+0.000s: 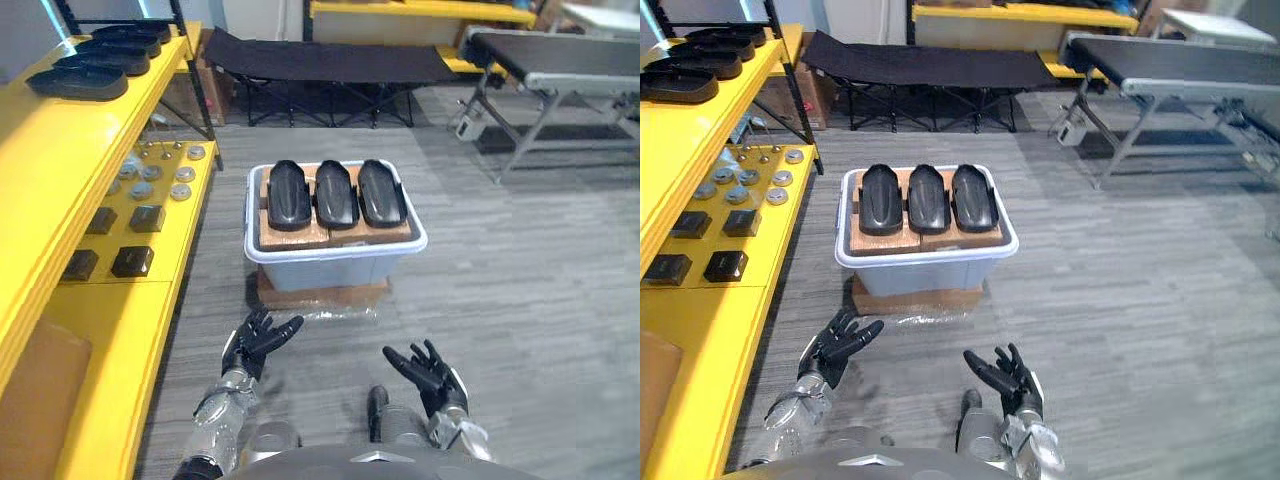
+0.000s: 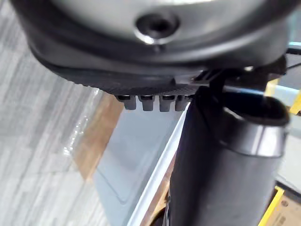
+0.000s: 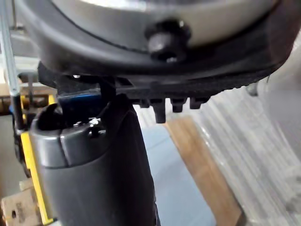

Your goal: Walk over and take three plastic housings, then place them on the shelf

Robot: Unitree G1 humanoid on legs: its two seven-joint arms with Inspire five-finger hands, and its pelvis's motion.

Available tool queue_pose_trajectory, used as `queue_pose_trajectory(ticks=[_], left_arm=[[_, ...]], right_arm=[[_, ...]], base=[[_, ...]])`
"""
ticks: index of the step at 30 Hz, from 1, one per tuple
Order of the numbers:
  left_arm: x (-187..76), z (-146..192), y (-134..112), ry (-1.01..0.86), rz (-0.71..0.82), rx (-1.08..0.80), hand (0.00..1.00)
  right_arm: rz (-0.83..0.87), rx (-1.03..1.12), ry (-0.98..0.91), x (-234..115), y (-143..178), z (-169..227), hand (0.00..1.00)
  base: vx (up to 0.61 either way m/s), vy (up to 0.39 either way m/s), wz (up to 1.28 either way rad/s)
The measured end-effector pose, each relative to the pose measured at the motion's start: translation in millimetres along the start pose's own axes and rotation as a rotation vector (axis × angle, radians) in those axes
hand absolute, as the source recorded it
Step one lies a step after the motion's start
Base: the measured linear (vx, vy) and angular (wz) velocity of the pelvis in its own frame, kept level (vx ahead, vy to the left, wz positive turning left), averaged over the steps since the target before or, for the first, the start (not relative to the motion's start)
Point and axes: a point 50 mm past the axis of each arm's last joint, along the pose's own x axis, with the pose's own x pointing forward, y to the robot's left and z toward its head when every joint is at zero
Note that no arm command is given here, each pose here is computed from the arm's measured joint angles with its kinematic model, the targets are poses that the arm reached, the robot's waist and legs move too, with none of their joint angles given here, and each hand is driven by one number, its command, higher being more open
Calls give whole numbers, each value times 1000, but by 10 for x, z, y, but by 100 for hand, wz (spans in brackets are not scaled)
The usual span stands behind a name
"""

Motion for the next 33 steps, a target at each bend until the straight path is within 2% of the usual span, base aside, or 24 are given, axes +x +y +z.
queue_pose_trajectory(ticks=[4,6,12,17,24,33], left_arm=[[-29,-139,-119,24,-1,-63,100],[-34,-263,-290,62,-38,-101,100],[24,-194,-317,61,-64,-80,100],[111,23,-200,36,-64,32,100],[-59,-64,112,84,39,82,100],[-294,-30,151,-17,119,60,100]], right_arm=[[-36,34,-72,35,-29,164,100],[-86,55,-112,42,-136,277,100],[-169,80,-154,14,-256,361,100],[-208,97,-186,0,-240,372,100],[-210,68,-357,-170,-155,637,100],[-251,24,-409,-411,-294,670,100]], base=[[477,-379,42],[412,-244,34],[375,-81,2],[210,65,11],[85,25,0],[-48,-2,-6]])
